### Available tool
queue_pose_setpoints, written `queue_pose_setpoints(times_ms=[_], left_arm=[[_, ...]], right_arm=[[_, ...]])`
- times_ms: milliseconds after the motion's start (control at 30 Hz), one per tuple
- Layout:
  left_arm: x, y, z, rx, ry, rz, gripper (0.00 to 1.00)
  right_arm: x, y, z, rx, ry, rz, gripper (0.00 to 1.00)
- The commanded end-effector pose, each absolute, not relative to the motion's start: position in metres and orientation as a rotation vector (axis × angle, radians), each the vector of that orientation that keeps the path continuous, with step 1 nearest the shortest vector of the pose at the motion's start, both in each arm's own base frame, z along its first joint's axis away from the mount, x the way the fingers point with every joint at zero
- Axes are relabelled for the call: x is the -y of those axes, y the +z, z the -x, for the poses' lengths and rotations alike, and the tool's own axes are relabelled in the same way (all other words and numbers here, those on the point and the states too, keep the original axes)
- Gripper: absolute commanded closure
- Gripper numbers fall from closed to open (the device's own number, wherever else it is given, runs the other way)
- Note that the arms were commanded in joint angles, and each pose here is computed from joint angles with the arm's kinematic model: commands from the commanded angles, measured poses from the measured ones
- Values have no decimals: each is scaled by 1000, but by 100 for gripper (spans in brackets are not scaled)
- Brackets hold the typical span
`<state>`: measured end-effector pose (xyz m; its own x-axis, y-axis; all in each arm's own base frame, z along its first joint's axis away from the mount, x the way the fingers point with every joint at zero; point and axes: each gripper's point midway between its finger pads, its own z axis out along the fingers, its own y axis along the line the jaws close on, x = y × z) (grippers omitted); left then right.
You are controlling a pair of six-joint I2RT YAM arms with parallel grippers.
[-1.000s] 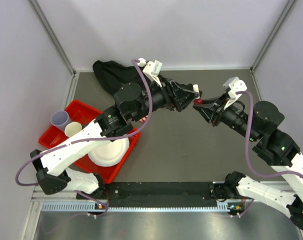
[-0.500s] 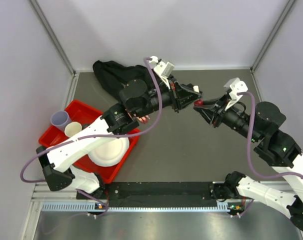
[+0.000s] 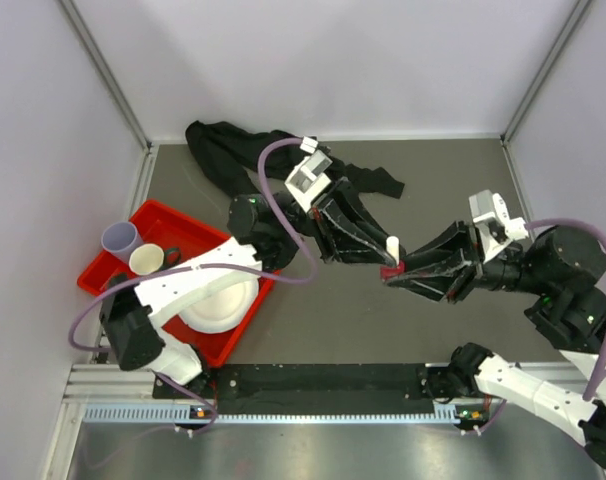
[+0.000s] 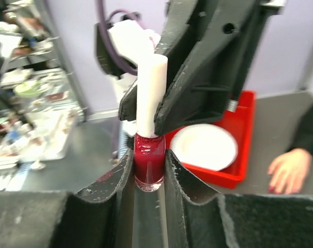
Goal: Paint the nails
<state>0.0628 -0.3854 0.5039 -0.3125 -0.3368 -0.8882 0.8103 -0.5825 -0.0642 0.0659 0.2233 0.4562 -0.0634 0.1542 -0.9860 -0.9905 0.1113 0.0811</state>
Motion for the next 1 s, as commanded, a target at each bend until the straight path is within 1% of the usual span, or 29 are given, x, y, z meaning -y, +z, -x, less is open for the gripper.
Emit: queue_pose_setpoints(times_ms=[0, 33, 67, 100, 133, 167, 200, 267, 300, 333, 367, 400, 467, 533, 700, 800, 967], left_arm=[[378, 468, -32, -738, -2131, -1396, 100], [383, 469, -46, -802, -2096, -1340, 96], [383, 475, -56, -766, -1951, -1305, 89], [399, 463, -82, -1017, -1899, -1168, 83], [401, 460, -95, -1089, -1801, -1124, 68], [393, 468, -105, -1065, -1666, -1084, 63], [393, 464, -121, -1150, -1590, -999, 57], [381, 474, -136, -1157, -1459, -930, 50], [379, 466, -143, -1228, -1415, -907, 46], [374, 472, -163, -1264, -1329, -806, 42], [368, 472, -169, -1285, -1287, -768, 37], [364, 472, -176, -1305, -1253, -726, 35], [354, 471, -193, -1348, -1196, -602, 32], [347, 473, -205, -1373, -1169, -497, 33], [346, 477, -227, -1402, -1106, -383, 50], [349, 482, -230, -1364, -1099, -388, 50], [364, 483, -225, -1333, -1142, -456, 42]], right_arm=[[-233, 490, -67, -1047, 1294, 960, 100], [-232, 489, -71, -1057, 1264, 950, 100], [-229, 484, -80, -1113, 1226, 911, 100], [-229, 480, -85, -1141, 1205, 898, 100], [-228, 478, -91, -1155, 1163, 887, 100], [-225, 475, -101, -1188, 1120, 849, 100], [-224, 467, -107, -1227, 1092, 840, 100], [-220, 461, -124, -1269, 1003, 798, 100], [-219, 454, -131, -1306, 973, 789, 100], [-215, 455, -141, -1317, 911, 765, 100], [-213, 455, -146, -1325, 883, 752, 100], [-214, 449, -153, -1344, 843, 762, 100], [-210, 449, -164, -1361, 780, 738, 100], [-208, 447, -175, -1374, 713, 747, 100], [-211, 446, -192, -1396, 658, 725, 100], [-213, 441, -203, -1424, 629, 709, 100], [-217, 436, -208, -1442, 625, 703, 100]])
